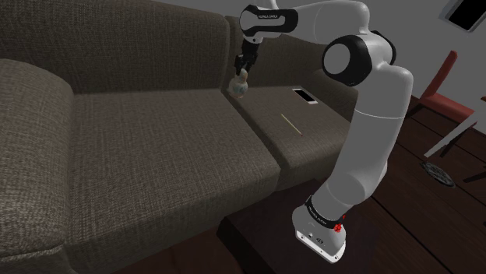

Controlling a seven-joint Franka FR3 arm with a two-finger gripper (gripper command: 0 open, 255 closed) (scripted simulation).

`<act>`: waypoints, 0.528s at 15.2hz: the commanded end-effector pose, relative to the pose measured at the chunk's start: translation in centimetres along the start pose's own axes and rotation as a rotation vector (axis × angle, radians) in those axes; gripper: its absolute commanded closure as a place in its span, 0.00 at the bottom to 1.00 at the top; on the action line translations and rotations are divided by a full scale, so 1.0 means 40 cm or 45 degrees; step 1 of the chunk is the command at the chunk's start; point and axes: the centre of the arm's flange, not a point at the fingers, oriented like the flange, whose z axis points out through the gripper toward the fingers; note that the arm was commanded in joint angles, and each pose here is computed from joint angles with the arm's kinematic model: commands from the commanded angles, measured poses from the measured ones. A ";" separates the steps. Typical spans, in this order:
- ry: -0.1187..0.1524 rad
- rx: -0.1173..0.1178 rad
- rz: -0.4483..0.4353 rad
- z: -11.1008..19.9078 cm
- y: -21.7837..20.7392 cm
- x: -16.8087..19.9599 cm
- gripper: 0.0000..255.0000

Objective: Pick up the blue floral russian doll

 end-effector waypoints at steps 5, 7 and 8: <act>-0.003 0.001 0.000 -0.023 0.002 0.001 1.00; -0.003 0.001 0.000 -0.049 0.004 0.004 1.00; -0.003 0.001 0.000 -0.062 0.005 0.005 1.00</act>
